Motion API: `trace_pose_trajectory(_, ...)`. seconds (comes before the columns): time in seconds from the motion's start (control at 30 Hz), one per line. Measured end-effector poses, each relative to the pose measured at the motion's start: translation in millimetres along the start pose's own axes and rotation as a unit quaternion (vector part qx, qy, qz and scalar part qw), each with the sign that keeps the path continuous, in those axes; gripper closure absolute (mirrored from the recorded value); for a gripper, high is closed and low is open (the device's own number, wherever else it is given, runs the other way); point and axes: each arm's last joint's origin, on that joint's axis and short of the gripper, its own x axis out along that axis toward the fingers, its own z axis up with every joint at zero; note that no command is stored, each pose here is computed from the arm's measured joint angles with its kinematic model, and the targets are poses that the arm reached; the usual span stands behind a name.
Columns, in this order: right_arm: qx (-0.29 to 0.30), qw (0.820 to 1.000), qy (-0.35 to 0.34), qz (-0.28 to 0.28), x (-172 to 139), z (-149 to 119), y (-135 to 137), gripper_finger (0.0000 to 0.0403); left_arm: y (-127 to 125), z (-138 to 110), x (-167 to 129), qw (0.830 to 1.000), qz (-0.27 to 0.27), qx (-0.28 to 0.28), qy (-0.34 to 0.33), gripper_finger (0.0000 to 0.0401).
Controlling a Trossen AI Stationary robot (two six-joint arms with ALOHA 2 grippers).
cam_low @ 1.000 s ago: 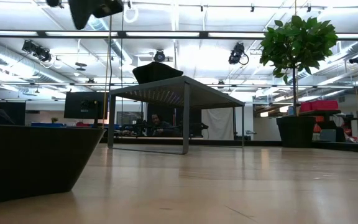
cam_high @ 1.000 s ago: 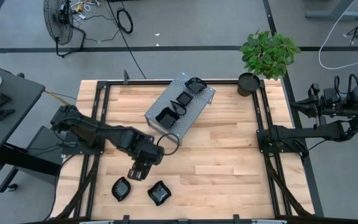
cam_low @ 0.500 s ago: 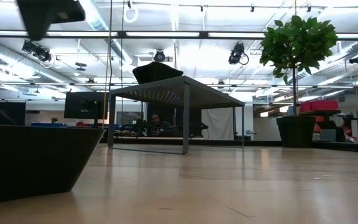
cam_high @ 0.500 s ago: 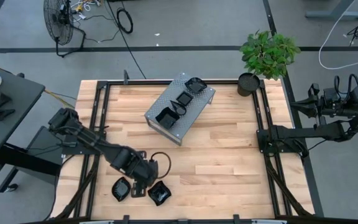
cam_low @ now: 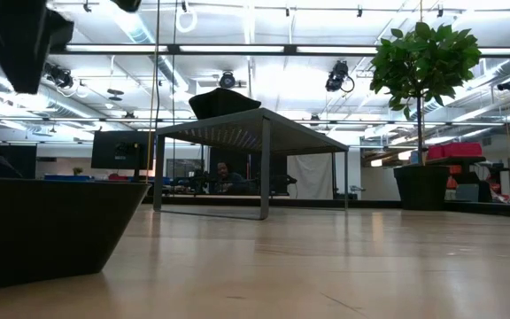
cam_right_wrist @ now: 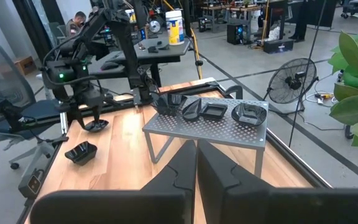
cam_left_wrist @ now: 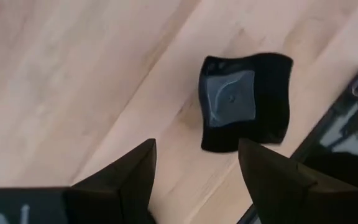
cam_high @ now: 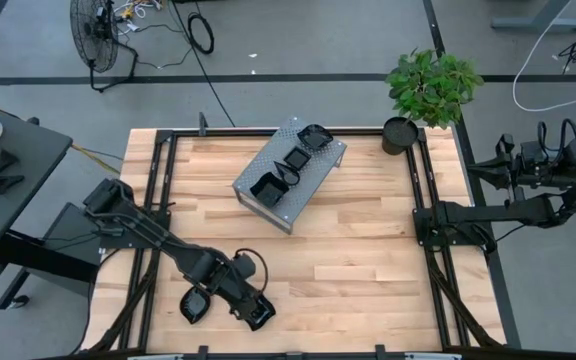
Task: Pick & Place Mini shaped plates
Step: Stack the black distorted square shaped plate on top of the black distorted square shaped plate on the shelf
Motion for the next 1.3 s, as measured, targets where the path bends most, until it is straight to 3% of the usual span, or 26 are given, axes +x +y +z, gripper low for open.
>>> trace_pose_trajectory(0.1, 0.000, 1.000, 0.000, 0.000, 0, 0, 0, 0.0383, -4, 0, 11, 1.000, 0.001, -0.024, 0.001, 0.0169)
trace_pose_trajectory(0.3, 0.000, 1.000, 0.000, 0.000, 0, 0, 0, 0.0383, -16, -3, 31, 1.000, -0.015, -0.014, -0.003, 0.0169)
trace_pose_trajectory(0.5, 0.000, 1.000, 0.000, 0.000, 0, 0, 0, 0.0383, -19, -13, 53, 1.000, 0.012, 0.009, 0.010, 0.0169)
trace_pose_trajectory(0.73, 0.000, 1.000, 0.000, 0.000, 0, 0, 0, 0.0383, -19, -14, 71, 0.999, 0.032, -0.002, 0.017, 0.0169)
trace_pose_trajectory(1.1, 0.000, 1.000, 0.000, 0.000, 0, 0, 0, 0.0383, -17, -10, 77, 0.999, 0.047, -0.004, -0.008, 0.0170)
trace_pose_trajectory(1.3, 0.000, 1.000, 0.000, 0.000, 0, 0, 0, 0.0383, -15, -8, 78, 0.999, 0.049, -0.007, -0.005, 0.0203)
